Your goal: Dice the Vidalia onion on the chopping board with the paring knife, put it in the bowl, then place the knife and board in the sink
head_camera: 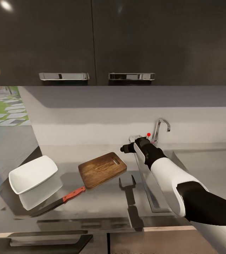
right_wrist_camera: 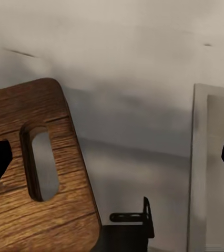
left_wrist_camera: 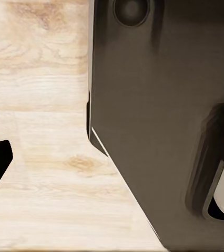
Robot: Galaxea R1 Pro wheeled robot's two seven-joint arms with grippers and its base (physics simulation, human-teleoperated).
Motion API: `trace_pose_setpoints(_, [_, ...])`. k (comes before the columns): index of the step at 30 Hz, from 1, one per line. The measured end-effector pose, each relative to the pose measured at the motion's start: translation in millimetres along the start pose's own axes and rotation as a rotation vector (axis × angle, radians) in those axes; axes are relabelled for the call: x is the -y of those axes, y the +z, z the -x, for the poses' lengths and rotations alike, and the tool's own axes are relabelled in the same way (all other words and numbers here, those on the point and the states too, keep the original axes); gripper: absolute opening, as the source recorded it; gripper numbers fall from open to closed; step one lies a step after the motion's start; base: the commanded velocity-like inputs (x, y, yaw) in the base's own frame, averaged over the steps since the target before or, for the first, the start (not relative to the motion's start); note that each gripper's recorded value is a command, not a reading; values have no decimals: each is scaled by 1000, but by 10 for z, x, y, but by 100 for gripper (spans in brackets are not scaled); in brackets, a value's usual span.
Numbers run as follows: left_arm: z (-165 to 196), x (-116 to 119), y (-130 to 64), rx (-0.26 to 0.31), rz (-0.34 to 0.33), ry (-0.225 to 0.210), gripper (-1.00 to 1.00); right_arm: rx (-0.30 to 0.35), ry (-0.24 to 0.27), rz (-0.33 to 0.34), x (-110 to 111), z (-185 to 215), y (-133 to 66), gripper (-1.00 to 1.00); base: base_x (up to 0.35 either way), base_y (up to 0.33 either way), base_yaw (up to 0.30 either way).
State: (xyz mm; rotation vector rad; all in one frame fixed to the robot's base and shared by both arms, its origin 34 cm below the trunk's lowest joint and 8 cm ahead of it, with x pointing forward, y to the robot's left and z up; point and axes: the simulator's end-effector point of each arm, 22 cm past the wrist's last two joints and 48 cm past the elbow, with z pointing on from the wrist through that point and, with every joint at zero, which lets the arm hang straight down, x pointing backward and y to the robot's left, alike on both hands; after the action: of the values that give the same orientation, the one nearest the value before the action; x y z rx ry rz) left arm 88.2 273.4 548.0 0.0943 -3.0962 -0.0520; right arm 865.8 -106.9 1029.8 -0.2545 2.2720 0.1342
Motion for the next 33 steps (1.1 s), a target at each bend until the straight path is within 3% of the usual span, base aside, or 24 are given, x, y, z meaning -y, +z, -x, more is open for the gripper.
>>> trace_pose_setpoints(33, [-229, -24, -24, -59, 6, 0, 100, -56, 10, 7, 14, -287, 289, 100, 24, 0, 0])
